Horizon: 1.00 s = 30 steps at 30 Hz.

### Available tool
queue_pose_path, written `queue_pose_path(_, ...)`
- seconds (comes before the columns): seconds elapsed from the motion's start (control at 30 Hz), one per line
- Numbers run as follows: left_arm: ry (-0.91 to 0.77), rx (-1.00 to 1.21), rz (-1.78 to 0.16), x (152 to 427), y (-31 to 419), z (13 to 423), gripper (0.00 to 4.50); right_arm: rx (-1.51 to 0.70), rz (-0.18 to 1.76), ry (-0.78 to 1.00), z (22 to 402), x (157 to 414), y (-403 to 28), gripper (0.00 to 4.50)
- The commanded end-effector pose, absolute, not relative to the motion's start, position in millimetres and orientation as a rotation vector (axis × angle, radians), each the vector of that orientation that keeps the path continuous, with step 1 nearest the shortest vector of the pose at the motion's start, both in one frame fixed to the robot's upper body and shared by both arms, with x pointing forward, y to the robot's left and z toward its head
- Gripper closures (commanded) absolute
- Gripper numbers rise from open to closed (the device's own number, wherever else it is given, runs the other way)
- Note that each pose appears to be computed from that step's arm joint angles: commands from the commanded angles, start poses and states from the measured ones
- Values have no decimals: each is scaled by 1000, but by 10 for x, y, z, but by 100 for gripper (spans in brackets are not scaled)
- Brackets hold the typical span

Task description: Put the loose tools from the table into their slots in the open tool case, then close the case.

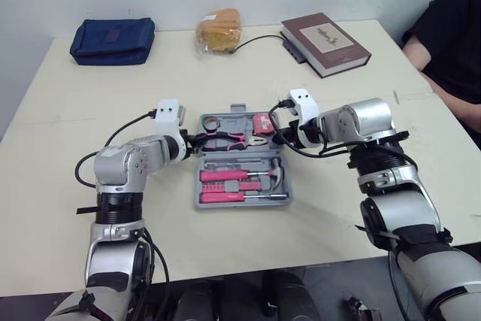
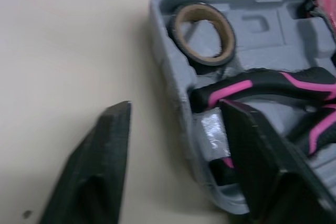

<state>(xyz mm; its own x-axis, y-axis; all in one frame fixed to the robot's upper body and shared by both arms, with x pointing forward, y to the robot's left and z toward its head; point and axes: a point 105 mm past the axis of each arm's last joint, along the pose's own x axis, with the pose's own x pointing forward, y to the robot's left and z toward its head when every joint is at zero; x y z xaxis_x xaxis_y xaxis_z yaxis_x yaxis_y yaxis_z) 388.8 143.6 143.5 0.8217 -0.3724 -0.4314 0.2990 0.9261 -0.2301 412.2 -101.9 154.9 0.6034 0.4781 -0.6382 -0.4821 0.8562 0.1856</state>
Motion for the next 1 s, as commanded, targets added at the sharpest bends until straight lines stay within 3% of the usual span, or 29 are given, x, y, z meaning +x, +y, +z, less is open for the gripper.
queue_pose_path(0.03,491,-150,-358,3877,1432,1431,362,5,557,736,1585,4115,-1003,450)
queue_pose_path(0.13,435,-190,-395,3860,1403,1489,445,34,554,728,1614,4108,-1021,450)
queue_pose_path(0.3,382,-193,-442,3793,1398,1546,445,75,575,687,1684,4079,-1016,450)
queue_pose_path(0.4,256,-175,-486,3749,1429,1676,445,28,658,551,1789,4020,-998,450)
queue_pose_path(0.53,26,-32,-522,3626,1548,1833,445,-124,709,352,1806,3911,-1072,450)
queue_pose_path(0.73,-52,167,-532,3410,1740,1686,445,-324,751,157,1720,3699,-1177,450)
queue_pose_path(0.87,-103,157,-521,3338,1793,1675,445,-432,751,18,1708,3635,-1217,450)
queue_pose_path(1.0,-215,367,-519,3171,1849,1657,445,-617,781,-171,1564,3426,-1239,450)
